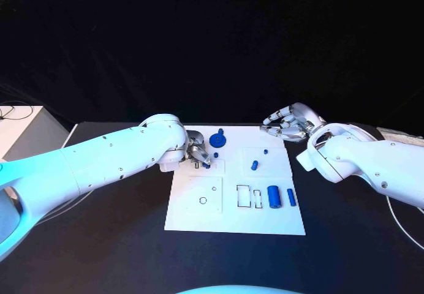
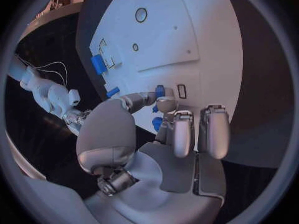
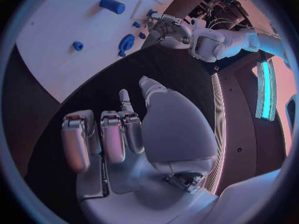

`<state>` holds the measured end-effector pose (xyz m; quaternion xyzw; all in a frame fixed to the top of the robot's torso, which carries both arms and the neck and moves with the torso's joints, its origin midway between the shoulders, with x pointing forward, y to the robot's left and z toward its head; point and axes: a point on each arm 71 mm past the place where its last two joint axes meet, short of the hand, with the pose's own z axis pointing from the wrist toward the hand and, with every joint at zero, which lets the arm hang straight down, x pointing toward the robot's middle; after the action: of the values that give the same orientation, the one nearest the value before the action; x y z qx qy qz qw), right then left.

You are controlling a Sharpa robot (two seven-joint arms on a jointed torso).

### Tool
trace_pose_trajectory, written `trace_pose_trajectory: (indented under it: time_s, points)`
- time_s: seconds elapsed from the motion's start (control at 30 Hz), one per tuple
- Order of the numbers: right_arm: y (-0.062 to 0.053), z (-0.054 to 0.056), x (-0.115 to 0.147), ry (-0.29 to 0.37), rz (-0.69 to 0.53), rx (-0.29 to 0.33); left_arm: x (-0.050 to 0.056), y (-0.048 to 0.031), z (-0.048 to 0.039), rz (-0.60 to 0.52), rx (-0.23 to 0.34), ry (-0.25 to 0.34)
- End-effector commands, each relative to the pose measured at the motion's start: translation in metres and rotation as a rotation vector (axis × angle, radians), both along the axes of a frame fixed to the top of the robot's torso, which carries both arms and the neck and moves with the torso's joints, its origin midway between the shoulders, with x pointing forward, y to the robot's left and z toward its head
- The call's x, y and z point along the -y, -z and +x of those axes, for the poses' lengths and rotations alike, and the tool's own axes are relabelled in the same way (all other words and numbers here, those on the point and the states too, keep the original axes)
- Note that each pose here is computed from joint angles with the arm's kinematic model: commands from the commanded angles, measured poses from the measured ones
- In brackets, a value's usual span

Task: Assemble the parts on the task board

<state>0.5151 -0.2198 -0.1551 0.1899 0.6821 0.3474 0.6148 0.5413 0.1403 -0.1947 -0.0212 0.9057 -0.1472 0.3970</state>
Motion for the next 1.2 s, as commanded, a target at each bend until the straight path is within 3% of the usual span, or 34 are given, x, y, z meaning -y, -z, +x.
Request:
trace_pose_trajectory:
  time_s: [0.03, 0.67, 1.2]
  points:
    - [0.0005, -0.0004, -0.0015, -0.016, -0.009, -0.001, 0.0003, 0.0025, -0.0018, 0.013, -0.017, 0.016]
    - [0.0013, -0.0003, -0.0013, -0.015, -0.009, -0.002, -0.001, 0.004, -0.0021, 0.022, -0.041, 0.024]
    - [0.0013, -0.0005, -0.0016, -0.016, -0.009, -0.001, 0.0052, 0.0056, 0.0001, 0.023, -0.049, 0.028]
